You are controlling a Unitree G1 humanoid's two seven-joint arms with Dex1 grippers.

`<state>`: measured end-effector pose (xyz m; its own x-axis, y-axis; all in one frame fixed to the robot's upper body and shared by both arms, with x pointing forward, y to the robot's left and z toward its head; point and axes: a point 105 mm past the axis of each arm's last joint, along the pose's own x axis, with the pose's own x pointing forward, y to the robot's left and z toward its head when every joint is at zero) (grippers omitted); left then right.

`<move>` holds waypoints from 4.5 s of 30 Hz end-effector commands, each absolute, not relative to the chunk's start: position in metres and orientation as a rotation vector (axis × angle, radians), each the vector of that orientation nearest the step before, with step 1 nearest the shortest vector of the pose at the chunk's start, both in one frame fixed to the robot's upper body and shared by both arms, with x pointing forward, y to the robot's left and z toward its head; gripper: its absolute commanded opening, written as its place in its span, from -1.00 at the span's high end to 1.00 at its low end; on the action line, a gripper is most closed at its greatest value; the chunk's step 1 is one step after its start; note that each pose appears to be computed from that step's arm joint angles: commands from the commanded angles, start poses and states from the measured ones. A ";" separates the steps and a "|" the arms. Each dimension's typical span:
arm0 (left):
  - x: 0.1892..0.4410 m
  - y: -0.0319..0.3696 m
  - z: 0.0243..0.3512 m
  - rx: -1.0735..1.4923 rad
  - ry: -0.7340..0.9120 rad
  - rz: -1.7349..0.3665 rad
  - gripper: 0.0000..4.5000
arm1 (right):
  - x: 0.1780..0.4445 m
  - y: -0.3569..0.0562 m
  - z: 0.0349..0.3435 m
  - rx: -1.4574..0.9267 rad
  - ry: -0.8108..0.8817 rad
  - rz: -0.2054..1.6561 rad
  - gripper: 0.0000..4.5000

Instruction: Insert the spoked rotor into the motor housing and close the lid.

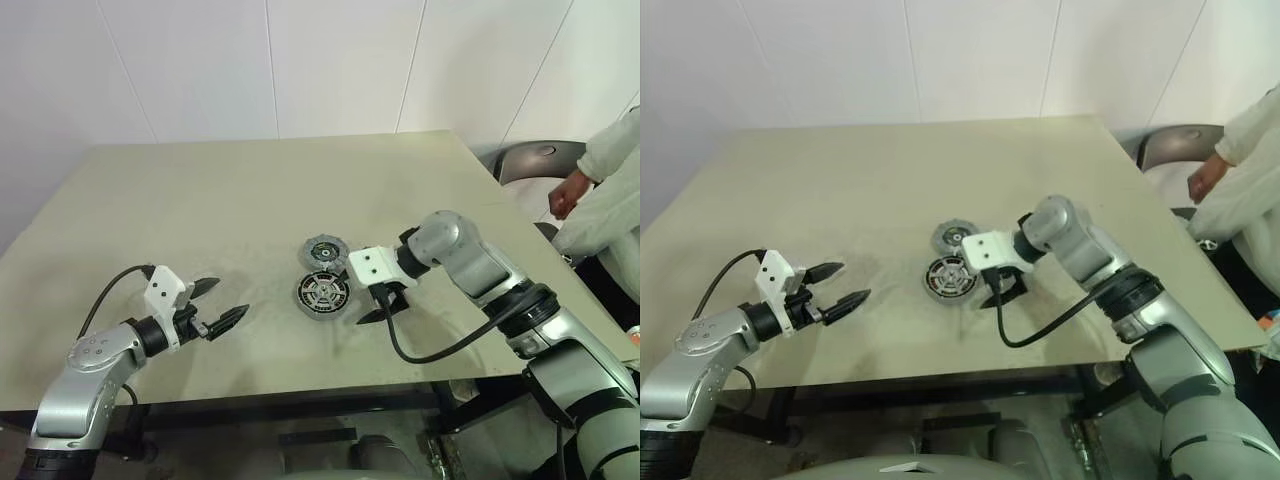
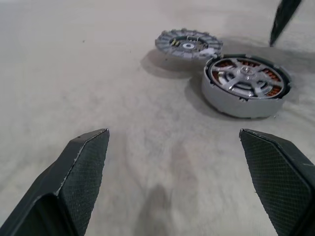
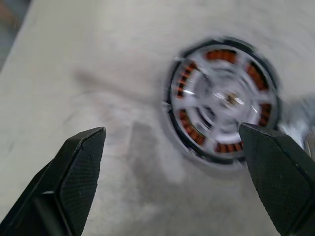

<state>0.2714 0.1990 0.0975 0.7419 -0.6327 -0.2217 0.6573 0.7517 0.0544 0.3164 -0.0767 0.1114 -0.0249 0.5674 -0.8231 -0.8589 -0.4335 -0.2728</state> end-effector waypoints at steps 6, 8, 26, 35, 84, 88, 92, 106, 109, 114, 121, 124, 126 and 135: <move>0.276 0.198 0.113 0.157 0.130 -0.718 -1.00 | 0.318 -0.073 0.115 -1.406 0.239 1.804 -1.00; 0.276 0.197 0.113 0.157 0.128 -0.718 -1.00 | 0.320 -0.073 0.111 -1.439 0.238 1.808 -1.00; 0.277 0.197 0.113 0.137 0.139 -0.699 -1.00 | 0.332 -0.071 0.094 -1.493 0.317 1.789 -0.45; 0.278 0.197 0.114 0.149 0.132 -0.691 -1.00 | 0.330 -0.057 0.097 -1.430 0.314 1.768 0.96; 0.283 0.196 0.110 0.155 0.135 -0.675 -1.00 | 0.316 -0.015 0.138 -0.674 0.709 1.337 -0.98; 0.283 0.196 0.110 0.156 0.135 -0.676 -1.00 | 0.322 -0.013 0.162 -0.519 0.665 1.325 -0.98; 0.283 0.197 0.110 0.156 0.134 -0.673 -1.00 | 0.353 -0.028 0.182 -0.376 0.552 1.197 -0.98; 0.284 0.199 0.110 0.160 0.138 -0.679 -1.00 | 0.420 -0.165 0.141 -0.299 0.369 0.636 -0.27; 0.285 0.199 0.110 0.162 0.137 -0.680 -1.00 | 0.415 -0.170 0.121 -0.330 0.358 0.651 0.22; 0.285 0.199 0.111 0.166 0.132 -0.678 -1.00 | 0.406 -0.175 0.088 -0.309 0.383 0.685 0.99; 0.282 0.200 0.111 0.167 0.129 -0.671 -1.00 | 0.398 -0.162 0.064 -0.288 0.384 0.742 0.99; 0.282 0.200 0.112 0.171 0.127 -0.667 -1.00 | 0.396 -0.146 0.058 -0.255 0.361 0.791 0.99; 0.282 0.200 0.113 0.172 0.126 -0.666 -1.00 | 0.395 -0.140 0.058 -0.233 0.350 0.809 0.99; 0.283 0.203 0.114 0.176 0.129 -0.661 -1.00 | 0.394 -0.103 0.078 -0.110 0.253 0.899 0.99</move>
